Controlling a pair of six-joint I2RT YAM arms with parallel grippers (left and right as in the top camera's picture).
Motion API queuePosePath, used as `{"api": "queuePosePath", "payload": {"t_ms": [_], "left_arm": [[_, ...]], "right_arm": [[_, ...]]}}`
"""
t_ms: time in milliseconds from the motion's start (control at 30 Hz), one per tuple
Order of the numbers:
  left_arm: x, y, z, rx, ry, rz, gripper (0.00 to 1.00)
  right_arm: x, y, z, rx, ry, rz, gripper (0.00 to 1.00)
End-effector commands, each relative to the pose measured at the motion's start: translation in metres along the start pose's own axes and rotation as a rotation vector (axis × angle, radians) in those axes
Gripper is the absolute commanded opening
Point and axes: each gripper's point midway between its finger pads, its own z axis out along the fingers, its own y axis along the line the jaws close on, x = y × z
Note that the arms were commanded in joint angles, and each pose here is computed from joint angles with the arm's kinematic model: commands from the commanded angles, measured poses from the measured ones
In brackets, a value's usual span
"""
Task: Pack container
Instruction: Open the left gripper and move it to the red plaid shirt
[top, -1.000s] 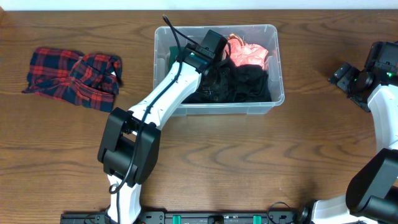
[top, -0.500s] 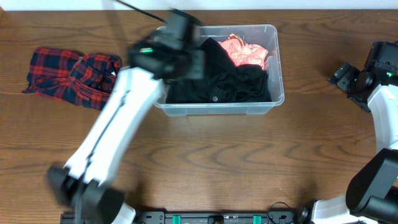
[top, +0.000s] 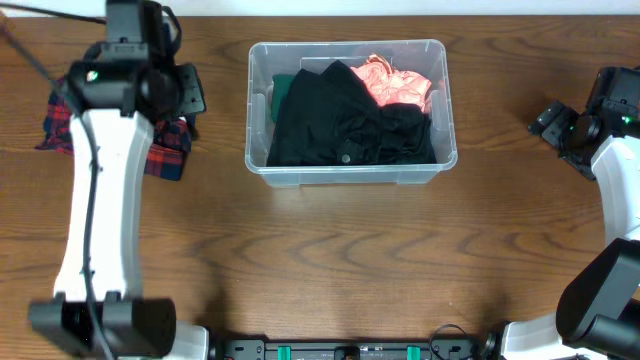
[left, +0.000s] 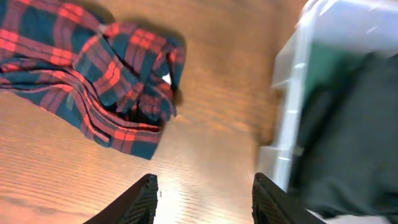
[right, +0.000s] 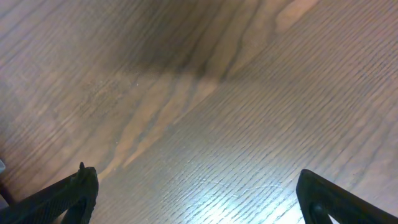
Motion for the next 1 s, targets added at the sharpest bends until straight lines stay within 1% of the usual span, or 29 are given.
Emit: {"api": "queuePosePath", "payload": {"t_ms": [0,100,267,300,367,500,600,633,733,867,967], "left_arm": [[0.01,0.016,0.037,-0.117,0.092,0.073,0.5],[0.015,0.029,0.063,-0.209,0.153,0.101,0.5],[0.024,0.041,0.1,-0.297,0.232,0.156,0.51],[0.024,0.045,0.107,-0.324,0.241,0.162,0.54],[0.023,0.051,0.118,-0.367,0.244,0.172,0.56],[0.019,0.05,0.142,-0.372,0.243,0.223,0.65],[0.016,0.048,0.16,-0.367,0.238,0.255,0.74],[0.016,0.048,0.165,-0.366,0.241,0.268,0.75],[0.019,0.049,0.18,-0.376,0.26,0.318,0.76],[0.023,0.058,0.194,-0.44,0.285,0.35,0.77],[0.028,0.06,0.205,-0.448,0.306,0.365,0.77]], "right_arm": [[-0.007,0.001,-0.005,-0.005,-0.021,0.016,0.99],[-0.007,0.001,-0.005,-0.005,-0.021,0.016,0.99],[-0.007,0.001,-0.005,-0.005,-0.021,0.016,0.99],[-0.007,0.001,-0.005,-0.005,-0.021,0.016,0.99],[-0.007,0.001,-0.005,-0.005,-0.021,0.016,0.99],[-0.007,0.001,-0.005,-0.005,-0.021,0.016,0.99],[-0.007,0.001,-0.005,-0.005,-0.021,0.015,0.99],[-0.007,0.001,-0.005,-0.005,-0.021,0.015,0.99],[-0.007,0.001,-0.005,-0.005,-0.021,0.015,0.99],[-0.007,0.001,-0.005,-0.005,-0.021,0.016,0.99],[-0.007,0.001,-0.005,-0.005,-0.021,0.015,0.99]]}}
